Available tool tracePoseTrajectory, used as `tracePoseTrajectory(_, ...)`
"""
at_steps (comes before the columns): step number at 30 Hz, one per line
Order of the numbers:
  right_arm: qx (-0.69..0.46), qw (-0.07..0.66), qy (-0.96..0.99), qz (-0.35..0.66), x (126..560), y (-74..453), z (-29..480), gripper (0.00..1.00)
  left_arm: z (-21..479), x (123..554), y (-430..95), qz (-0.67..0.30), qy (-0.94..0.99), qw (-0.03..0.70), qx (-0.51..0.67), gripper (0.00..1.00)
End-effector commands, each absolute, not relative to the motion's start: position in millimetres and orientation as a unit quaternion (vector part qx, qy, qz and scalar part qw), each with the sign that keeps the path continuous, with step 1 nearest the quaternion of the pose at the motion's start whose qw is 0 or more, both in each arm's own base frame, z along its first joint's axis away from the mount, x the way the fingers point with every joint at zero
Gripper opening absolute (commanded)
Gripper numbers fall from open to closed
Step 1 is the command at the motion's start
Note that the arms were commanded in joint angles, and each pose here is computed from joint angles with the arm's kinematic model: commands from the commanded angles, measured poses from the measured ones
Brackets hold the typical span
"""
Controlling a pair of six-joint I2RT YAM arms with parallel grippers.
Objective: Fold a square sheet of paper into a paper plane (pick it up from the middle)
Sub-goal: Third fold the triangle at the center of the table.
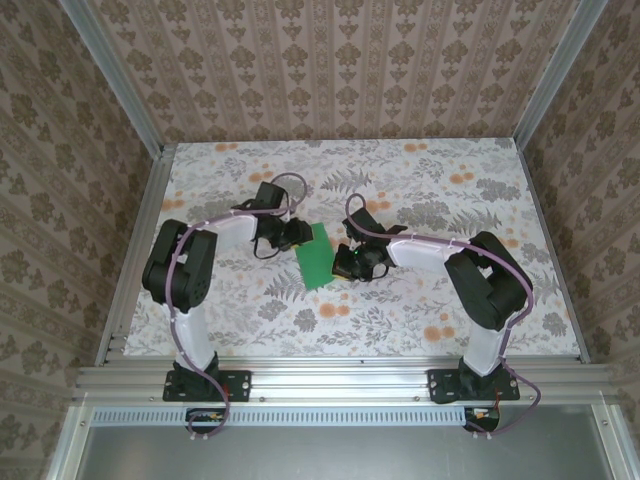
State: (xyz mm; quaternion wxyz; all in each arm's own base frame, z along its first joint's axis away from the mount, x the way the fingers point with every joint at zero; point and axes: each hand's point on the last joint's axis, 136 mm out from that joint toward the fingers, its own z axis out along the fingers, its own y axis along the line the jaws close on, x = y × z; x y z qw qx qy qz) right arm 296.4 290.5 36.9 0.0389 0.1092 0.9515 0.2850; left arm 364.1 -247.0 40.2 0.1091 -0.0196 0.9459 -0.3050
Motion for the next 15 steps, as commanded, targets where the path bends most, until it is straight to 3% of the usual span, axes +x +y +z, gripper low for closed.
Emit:
tracePoseTrajectory(1, 0.105, 0.039, 0.957, 0.266, 293, 286, 38, 0.04, 52, 367, -235, -0.294, 0.947, 0.127, -0.012, 0.38)
tracePoseTrajectory(15, 0.078, 0.051, 0.942, 0.323, 308, 316, 59, 0.04, 7, 347, -232, -0.272, 0.96, 0.069, -0.021, 0.24)
